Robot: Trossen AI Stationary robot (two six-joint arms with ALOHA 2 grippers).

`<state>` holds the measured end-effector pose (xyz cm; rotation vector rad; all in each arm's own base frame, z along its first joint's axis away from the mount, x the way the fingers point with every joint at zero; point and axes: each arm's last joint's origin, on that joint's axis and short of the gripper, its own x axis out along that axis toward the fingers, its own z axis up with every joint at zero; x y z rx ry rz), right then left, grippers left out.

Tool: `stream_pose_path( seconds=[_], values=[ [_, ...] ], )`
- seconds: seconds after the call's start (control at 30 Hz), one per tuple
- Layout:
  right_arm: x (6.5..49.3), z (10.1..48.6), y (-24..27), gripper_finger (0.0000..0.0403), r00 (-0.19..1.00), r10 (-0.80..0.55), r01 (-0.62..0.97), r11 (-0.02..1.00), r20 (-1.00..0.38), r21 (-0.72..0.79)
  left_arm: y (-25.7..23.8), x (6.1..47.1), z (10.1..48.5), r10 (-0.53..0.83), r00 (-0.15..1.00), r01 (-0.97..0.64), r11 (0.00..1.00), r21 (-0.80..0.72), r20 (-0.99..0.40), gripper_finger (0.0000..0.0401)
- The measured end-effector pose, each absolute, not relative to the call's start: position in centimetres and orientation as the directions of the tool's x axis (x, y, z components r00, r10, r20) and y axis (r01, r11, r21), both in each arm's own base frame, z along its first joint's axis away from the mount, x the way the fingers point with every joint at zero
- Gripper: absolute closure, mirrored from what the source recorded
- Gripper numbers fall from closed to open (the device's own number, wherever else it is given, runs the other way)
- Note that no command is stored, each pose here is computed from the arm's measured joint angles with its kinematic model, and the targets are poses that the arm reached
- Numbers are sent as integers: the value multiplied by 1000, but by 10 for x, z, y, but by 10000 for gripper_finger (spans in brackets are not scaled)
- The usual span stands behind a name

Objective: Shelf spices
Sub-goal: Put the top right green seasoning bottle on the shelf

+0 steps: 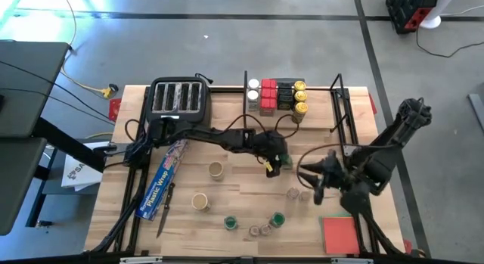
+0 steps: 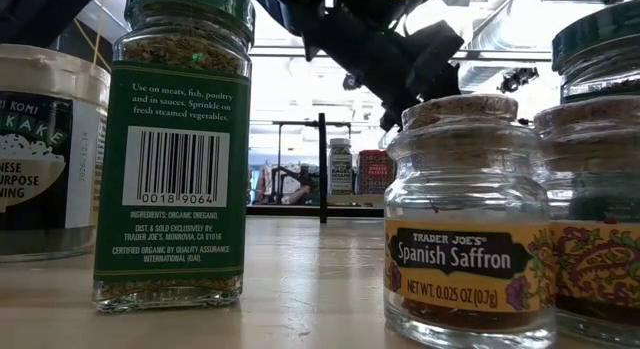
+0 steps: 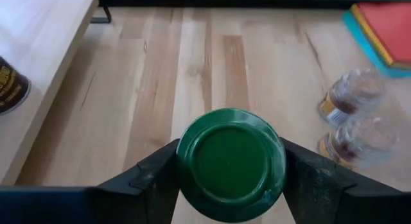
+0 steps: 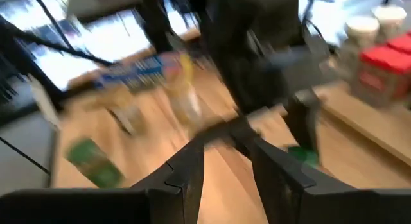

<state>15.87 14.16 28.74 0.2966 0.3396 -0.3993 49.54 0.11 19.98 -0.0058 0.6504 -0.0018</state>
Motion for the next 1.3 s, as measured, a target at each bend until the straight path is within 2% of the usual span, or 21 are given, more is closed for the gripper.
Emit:
stream_pose_path(
  seconds=[0.17,0.27,0.4,0.5,0.67,0.77,0.87,0.97,1.17,1.3],
  values=[
    [164,275,119,281,756,-338,474,874,-560,111,9,496,203,-18,809,-12,999,-46,-588,144],
    [167,271,107,280,696,-350,498,864,-627,71,9,496,203,-17,808,-13,999,-46,-589,136],
    [174,269,97,265,648,-302,453,891,-699,36,8,492,208,-12,794,-13,999,-37,-608,135],
    [181,267,90,239,617,-256,423,905,-744,40,1,479,231,55,779,-75,997,-6,-625,135],
    [202,263,81,172,612,-196,390,917,-766,77,-28,442,279,275,713,-236,960,149,-645,135],
    [216,256,73,149,591,-175,470,868,-788,159,-54,418,296,402,657,-307,915,261,-637,135],
    [229,249,61,144,538,-147,565,794,-830,226,-82,394,308,482,622,-354,876,328,-617,135],
    [239,247,49,144,483,-137,621,750,-865,227,-108,378,308,538,600,-394,843,366,-593,135],
    [249,251,30,143,346,-184,757,634,-920,158,-150,358,289,568,613,-466,821,330,-550,135],
    [264,246,28,143,289,-164,774,620,-943,130,-170,346,271,581,626,-509,810,291,-521,135]
  ],
)
